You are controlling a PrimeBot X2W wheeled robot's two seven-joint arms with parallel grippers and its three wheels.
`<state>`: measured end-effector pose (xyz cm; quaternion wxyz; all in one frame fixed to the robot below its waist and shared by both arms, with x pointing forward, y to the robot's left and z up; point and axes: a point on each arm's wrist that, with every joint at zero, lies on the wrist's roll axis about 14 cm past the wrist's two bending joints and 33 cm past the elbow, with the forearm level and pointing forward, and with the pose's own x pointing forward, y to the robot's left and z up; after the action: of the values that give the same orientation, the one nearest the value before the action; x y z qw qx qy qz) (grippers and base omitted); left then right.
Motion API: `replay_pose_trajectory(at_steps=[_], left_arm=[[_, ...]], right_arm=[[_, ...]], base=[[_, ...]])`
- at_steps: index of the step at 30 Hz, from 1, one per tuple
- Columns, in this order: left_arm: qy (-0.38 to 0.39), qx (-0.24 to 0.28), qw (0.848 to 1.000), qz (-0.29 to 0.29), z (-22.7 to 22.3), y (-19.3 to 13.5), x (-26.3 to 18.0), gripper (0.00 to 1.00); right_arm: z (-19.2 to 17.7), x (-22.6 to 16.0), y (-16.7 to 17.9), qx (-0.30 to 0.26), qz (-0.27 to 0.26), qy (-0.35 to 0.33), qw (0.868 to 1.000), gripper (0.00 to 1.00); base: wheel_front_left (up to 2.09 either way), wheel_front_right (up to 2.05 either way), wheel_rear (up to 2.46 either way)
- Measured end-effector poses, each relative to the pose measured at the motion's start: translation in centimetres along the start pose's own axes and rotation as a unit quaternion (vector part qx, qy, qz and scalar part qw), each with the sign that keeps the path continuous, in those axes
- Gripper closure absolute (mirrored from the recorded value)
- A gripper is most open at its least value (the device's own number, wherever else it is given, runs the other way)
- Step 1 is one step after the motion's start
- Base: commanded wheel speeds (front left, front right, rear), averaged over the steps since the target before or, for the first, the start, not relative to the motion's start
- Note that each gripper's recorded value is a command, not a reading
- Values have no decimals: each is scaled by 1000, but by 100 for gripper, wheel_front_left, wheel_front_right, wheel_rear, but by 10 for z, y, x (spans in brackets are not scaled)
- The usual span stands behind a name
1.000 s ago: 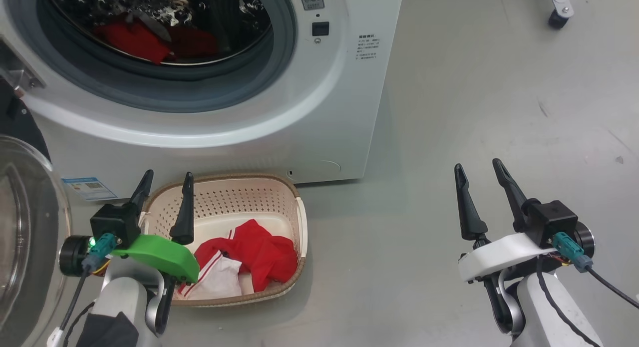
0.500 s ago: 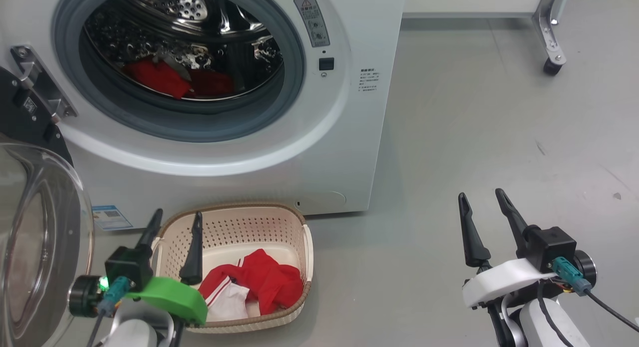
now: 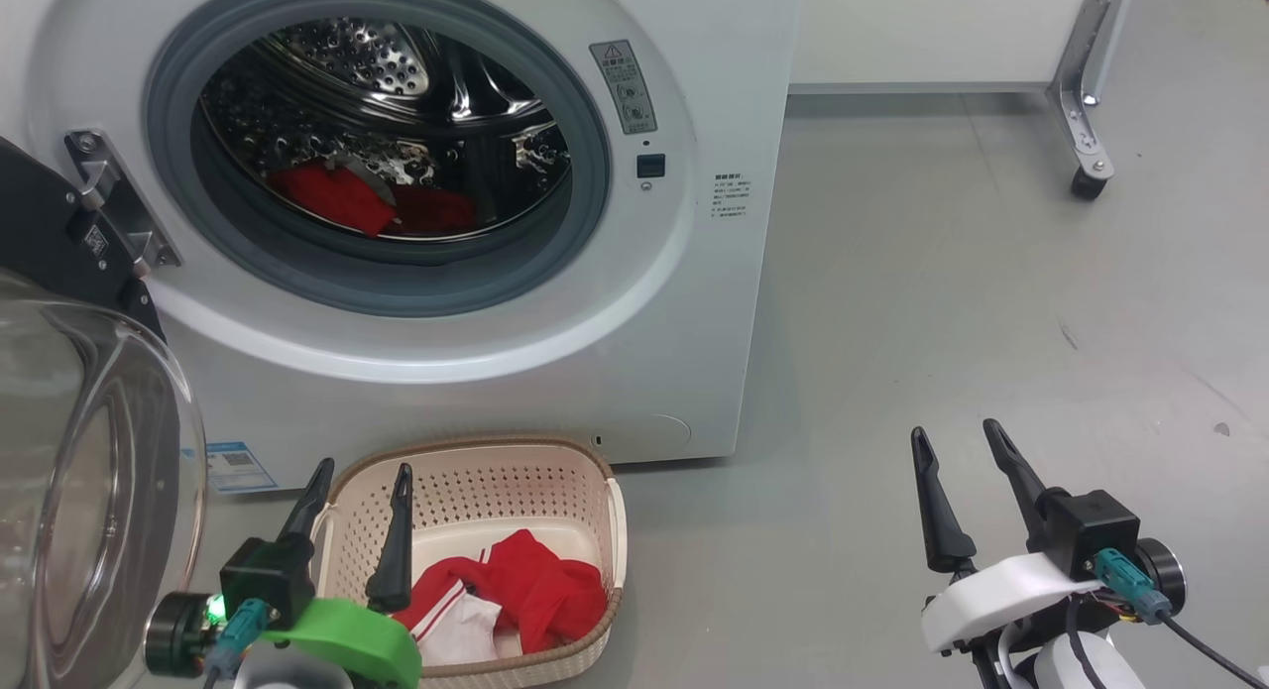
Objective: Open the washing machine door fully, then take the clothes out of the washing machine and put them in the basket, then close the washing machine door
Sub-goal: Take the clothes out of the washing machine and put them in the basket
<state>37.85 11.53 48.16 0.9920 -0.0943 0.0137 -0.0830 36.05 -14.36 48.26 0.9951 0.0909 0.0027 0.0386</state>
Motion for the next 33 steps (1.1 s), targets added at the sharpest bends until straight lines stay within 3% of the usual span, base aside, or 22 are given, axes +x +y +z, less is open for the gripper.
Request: replay_pose_trajectory(at_steps=[33], left_arm=[[-6, -2, 1000, 8, 12, -3, 0, 0]], right_arm=[[-6, 3, 2, 0, 6, 8, 1000, 0]], base=[[0, 0, 0]])
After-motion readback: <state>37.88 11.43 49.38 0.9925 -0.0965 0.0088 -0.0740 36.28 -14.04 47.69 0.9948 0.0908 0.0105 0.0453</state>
